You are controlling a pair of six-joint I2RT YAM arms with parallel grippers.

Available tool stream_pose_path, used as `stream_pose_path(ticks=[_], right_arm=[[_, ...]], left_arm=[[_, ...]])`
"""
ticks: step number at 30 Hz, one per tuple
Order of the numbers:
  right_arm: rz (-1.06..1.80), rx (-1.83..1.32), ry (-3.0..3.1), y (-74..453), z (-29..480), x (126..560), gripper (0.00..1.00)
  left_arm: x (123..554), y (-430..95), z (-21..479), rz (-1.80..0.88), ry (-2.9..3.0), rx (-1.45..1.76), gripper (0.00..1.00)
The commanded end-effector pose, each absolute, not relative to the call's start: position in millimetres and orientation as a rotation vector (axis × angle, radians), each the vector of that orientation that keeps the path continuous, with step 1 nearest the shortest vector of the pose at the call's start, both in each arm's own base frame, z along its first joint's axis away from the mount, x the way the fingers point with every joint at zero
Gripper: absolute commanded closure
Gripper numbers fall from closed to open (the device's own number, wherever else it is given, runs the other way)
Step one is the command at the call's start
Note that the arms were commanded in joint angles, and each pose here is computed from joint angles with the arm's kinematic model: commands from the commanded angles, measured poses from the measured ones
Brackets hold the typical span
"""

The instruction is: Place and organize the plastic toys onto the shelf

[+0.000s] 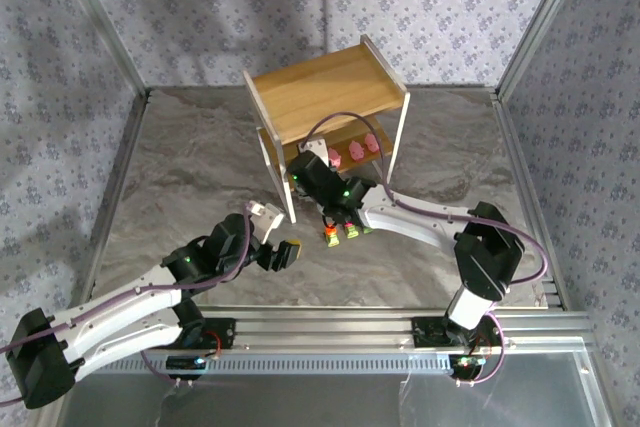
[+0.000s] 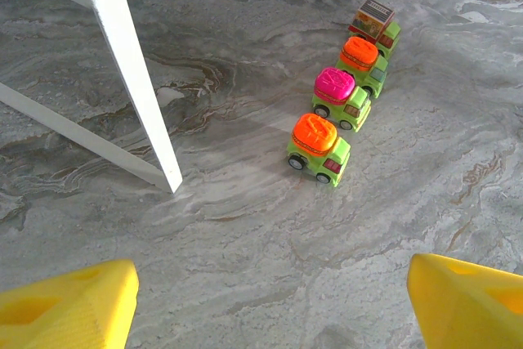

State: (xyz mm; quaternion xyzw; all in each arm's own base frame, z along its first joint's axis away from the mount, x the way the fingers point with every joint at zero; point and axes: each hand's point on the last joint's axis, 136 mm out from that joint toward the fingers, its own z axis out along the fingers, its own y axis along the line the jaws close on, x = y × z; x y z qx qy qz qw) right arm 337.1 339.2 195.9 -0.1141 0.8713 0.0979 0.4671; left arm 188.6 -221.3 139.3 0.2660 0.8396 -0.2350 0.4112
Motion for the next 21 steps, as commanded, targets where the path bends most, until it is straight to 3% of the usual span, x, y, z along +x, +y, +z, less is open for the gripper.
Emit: stream_pose_path(ticks=[1, 21], right_arm=[[0.235, -0.270, 2.102, 332.0, 214.1, 333.0, 0.55], [0.184, -0.282, 2.109, 300.0, 209.3, 297.6, 0.54]], left_arm=[[192.5, -224.0, 146.2, -0.604, 2.088, 0.655, 0.14], [192.8, -226.4, 142.4, -0.594, 2.099, 0.669, 0.14]])
